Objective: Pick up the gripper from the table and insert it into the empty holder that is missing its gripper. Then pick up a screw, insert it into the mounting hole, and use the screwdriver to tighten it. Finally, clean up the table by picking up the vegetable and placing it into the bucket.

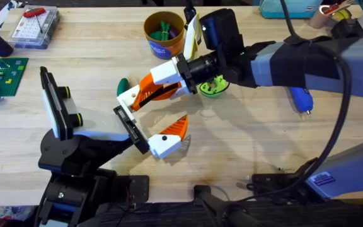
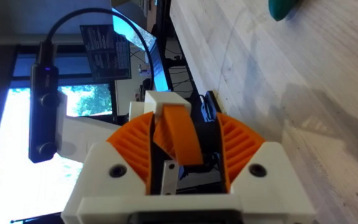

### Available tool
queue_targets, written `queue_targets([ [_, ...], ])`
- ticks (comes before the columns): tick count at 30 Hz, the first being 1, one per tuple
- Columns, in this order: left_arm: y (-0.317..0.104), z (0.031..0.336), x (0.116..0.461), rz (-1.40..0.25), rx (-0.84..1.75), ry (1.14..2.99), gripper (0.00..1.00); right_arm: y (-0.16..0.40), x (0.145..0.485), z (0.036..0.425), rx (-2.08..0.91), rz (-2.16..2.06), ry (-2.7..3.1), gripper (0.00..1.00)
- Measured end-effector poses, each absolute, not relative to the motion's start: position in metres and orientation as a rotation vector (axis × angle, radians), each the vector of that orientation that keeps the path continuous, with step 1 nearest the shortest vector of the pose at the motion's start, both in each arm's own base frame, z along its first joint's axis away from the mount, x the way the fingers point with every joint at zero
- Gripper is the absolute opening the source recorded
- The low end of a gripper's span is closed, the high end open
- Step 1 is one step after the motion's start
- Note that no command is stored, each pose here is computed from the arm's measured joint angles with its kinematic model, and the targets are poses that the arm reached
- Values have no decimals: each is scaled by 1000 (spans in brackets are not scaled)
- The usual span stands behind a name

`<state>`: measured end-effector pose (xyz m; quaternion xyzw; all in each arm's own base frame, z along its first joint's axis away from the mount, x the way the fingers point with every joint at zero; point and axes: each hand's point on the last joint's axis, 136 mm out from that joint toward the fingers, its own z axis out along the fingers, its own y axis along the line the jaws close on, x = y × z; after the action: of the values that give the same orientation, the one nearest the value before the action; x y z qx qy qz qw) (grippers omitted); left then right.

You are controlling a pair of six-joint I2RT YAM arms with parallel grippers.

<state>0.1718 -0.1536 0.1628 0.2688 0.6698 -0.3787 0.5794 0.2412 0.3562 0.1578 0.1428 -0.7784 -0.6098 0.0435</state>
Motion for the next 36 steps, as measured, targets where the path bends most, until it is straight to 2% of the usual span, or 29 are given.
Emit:
queue_targets([
  [11, -154, 163, 171, -892, 626, 1568, 991, 350, 241, 170, 489, -1925, -2297, 497],
  [19, -155, 163, 170, -899, 633, 1566, 991, 323, 257, 179, 469, -1989, -2246, 497],
  [30, -156, 163, 168, -910, 643, 1566, 991, 255, 264, 156, 230, -1985, -2177, 497],
  [36, -160, 163, 162, -941, 682, 1555, 991, 245, 263, 154, 308, -2058, -2186, 497],
])
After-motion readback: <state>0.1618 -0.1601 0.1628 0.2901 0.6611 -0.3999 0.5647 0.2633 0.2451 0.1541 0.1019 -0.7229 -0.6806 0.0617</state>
